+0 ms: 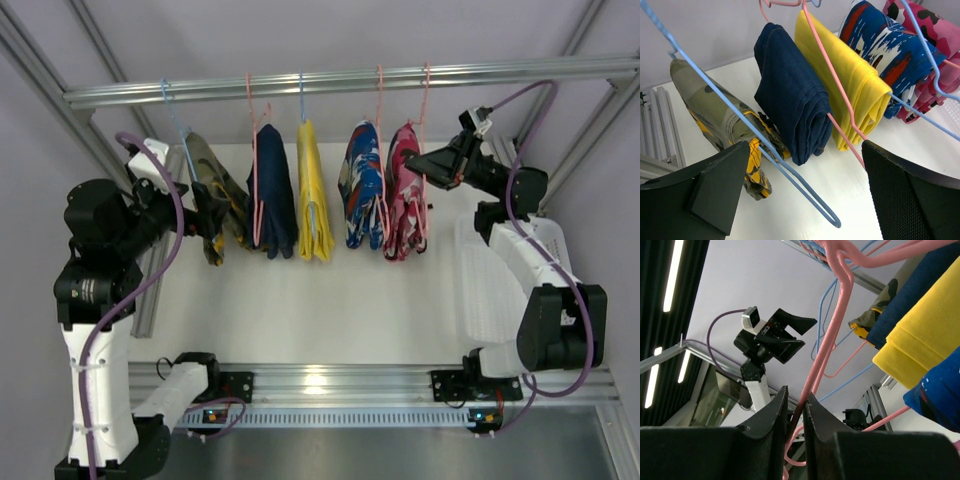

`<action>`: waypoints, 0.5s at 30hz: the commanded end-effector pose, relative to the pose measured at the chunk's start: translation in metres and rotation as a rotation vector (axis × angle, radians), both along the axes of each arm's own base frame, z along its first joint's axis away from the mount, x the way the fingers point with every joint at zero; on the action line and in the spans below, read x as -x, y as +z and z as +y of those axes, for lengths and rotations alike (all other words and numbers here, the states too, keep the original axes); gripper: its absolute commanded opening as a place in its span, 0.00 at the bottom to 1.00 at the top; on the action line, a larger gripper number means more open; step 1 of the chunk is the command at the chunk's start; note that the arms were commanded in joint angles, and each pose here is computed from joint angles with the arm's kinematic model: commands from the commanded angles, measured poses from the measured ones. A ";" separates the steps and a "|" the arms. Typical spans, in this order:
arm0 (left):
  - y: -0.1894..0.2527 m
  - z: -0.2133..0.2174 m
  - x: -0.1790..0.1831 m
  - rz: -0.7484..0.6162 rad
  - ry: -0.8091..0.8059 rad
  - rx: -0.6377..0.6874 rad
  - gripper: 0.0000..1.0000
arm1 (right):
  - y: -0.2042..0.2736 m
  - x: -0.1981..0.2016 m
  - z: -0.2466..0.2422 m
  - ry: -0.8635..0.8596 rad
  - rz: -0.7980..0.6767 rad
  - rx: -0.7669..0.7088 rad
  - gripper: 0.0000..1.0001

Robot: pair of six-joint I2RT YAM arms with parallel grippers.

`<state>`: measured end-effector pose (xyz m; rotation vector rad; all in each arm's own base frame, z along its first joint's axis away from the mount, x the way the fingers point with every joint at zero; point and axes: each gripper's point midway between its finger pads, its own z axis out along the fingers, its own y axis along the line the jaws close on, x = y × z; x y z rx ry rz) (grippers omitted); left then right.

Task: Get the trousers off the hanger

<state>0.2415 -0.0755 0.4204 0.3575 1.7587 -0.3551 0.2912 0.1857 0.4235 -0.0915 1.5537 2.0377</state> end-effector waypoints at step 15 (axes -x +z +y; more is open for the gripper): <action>0.071 -0.036 -0.014 -0.143 -0.187 0.147 0.97 | 0.104 0.081 -0.023 -0.150 -0.613 0.044 0.00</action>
